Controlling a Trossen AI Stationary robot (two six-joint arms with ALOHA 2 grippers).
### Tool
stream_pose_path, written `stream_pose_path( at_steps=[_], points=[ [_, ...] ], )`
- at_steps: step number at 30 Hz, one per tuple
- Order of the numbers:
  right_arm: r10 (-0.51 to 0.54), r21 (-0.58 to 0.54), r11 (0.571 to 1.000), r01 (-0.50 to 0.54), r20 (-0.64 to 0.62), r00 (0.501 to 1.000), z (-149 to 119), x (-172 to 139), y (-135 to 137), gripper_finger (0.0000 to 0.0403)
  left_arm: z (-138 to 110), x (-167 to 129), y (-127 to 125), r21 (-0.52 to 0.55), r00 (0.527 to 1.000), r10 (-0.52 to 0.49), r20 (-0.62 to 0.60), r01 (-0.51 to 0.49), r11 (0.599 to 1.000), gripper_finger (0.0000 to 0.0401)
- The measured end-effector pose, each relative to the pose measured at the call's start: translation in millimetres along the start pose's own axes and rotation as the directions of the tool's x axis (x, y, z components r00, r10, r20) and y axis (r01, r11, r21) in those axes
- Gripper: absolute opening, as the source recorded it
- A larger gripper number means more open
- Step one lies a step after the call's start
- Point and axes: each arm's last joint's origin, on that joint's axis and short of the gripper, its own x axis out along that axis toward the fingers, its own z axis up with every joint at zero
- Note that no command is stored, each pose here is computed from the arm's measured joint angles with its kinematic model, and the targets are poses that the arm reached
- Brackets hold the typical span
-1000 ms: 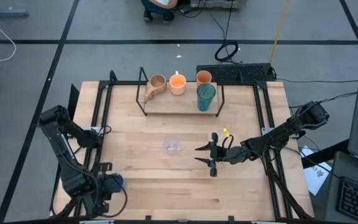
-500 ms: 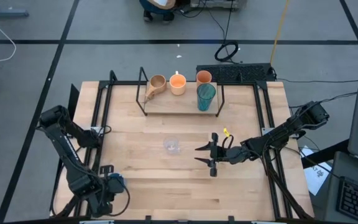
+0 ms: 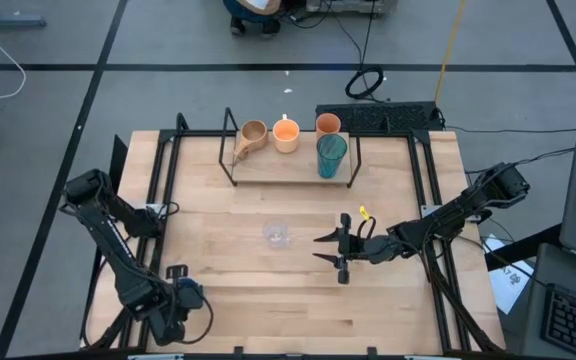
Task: Stack small to large cups/mugs on shelf
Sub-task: Put the blue cup on the shelf
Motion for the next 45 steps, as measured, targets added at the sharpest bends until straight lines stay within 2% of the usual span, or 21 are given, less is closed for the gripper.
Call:
stream_pose_path(
  at_steps=[3, 11, 13, 28, 45],
  points=[
    [0.000, 0.000, 1.000, 0.000, 0.000, 1.000, 0.0, 0.0, 0.0, 0.0164, 0.9, 1.2, -0.4, 0.019, 1.000, -0.011, 0.007, 0.011, 1.000, 0.0112],
    [0.000, 0.000, 1.000, 0.000, 0.000, 1.000, 0.0, 0.0, 0.0, 0.0164, 4.3, 1.2, 2.0, 0.023, 1.000, -0.007, 0.008, 0.006, 1.000, 0.0021],
    [0.000, 0.000, 1.000, 0.000, 0.000, 1.000, 0.0, 0.0, 0.0, 0.0164, 5.4, 0.4, 3.1, 0.032, 1.000, -0.006, 0.008, 0.006, 0.999, 0.0009],
    [0.000, 0.000, 1.000, 0.000, 0.000, 1.000, 0.0, 0.0, -0.1, 0.0164, 13.9, -11.6, -0.2, 0.094, 1.000, -0.023, 0.006, 0.023, 0.995, 0.0004],
    [0.014, 0.010, 1.000, -0.014, 0.001, 1.000, -0.3, -1.7, 3.5, 0.0164, 35.7, -47.2, 7.4, 0.240, 0.998, 0.044, 0.043, -0.053, 0.969, 0.0002]
  ],
)
